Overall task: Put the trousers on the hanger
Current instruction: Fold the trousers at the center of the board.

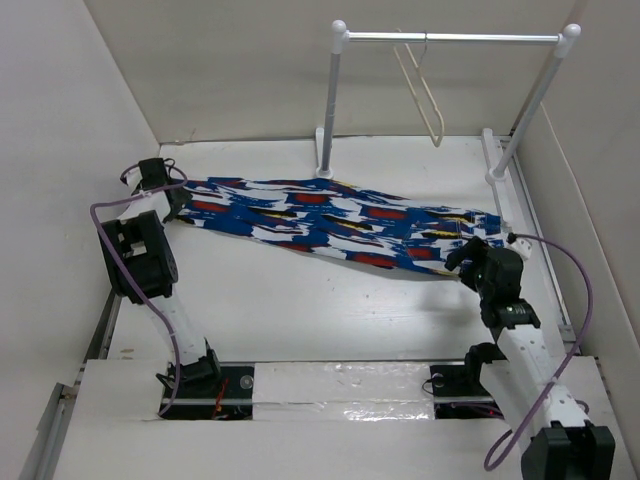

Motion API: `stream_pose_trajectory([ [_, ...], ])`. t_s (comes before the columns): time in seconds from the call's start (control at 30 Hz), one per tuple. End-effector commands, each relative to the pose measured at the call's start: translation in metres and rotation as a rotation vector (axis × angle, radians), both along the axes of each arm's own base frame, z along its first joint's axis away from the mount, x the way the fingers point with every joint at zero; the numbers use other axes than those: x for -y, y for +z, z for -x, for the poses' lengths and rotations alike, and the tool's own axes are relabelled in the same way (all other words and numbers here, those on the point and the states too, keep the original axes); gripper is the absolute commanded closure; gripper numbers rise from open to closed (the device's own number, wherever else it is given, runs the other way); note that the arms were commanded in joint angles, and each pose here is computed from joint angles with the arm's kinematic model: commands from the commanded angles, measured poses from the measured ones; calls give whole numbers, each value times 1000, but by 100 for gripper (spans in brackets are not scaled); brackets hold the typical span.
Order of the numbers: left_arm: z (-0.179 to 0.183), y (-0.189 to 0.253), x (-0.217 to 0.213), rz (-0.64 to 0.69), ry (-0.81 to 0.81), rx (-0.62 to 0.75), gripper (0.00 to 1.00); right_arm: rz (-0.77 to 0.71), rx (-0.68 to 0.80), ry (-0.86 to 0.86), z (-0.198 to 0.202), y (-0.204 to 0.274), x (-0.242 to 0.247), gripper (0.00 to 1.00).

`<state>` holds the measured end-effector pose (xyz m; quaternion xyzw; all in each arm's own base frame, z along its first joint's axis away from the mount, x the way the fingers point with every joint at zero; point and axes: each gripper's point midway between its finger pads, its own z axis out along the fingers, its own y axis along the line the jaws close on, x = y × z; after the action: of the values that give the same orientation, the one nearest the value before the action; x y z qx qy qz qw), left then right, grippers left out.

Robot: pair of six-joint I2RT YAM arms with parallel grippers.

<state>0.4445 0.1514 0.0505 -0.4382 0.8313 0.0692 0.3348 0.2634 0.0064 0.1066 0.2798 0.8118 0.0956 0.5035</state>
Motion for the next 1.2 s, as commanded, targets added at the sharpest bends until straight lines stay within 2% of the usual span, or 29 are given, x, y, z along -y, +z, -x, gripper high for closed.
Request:
stream_pose_trajectory([
  [0.0,-10,5,-1,22,10,38,16,-81,-15,-117,-4,-14,21,6],
  [0.23,-32,-4,8,96,-24,63,17,-181,-2,-267,-17,-38,60,12],
  [0.33,-35,-13,9,115,-12,64,25,-225,22,-297,-33,-33,71,13],
  [0.37,-36,-14,10,123,-8,69,28,-262,-21,-265,-38,-44,64,13],
  [0.4,-40,-17,17,140,-22,74,30,-278,8,-255,-50,-36,64,13],
  [0.43,-41,-20,19,151,-21,75,33,-278,7,-256,-55,-38,66,16],
  [0.47,-43,-22,20,161,-24,80,42,-299,6,-246,-59,-40,66,20],
  [0.5,-44,-26,23,181,-30,78,51,-320,-36,-261,-59,-55,68,29],
  [0.53,-44,-27,23,180,-23,79,62,-330,-21,-259,-63,-54,70,57],
  [0.57,-43,-27,22,174,-19,78,85,-337,-26,-244,-64,-56,68,68],
  [0.6,-42,-23,15,141,-3,77,95,-333,-29,-260,-62,-58,73,77],
  [0.63,-36,-24,12,123,6,58,100,-329,-35,-275,-59,-59,77,93],
  [0.67,-32,-22,8,97,17,45,100,-301,-37,-289,-56,-60,81,96],
  [0.8,1,-4,-19,-66,103,-22,100,-272,2,-326,-48,-45,92,100],
  [0.87,32,-11,-23,-85,141,-79,100,-245,12,-337,-42,-33,96,100],
  [0.9,46,2,-35,-116,192,-68,100,-233,19,-352,-38,-29,101,100],
  [0.93,73,-11,-30,-114,208,-132,100,-229,7,-375,-30,-30,106,100],
  [1.0,105,1,-37,-164,291,-140,100,-217,44,-369,-22,-16,107,100],
  [1.03,126,-6,-33,-169,307,-179,100,-226,26,-366,-14,-20,104,100],
  [1.1,139,14,-32,-189,324,-152,100,-228,89,-303,-10,-2,92,98],
  [1.17,147,22,-27,-181,307,-143,100,-228,73,-297,2,-10,85,93],
])
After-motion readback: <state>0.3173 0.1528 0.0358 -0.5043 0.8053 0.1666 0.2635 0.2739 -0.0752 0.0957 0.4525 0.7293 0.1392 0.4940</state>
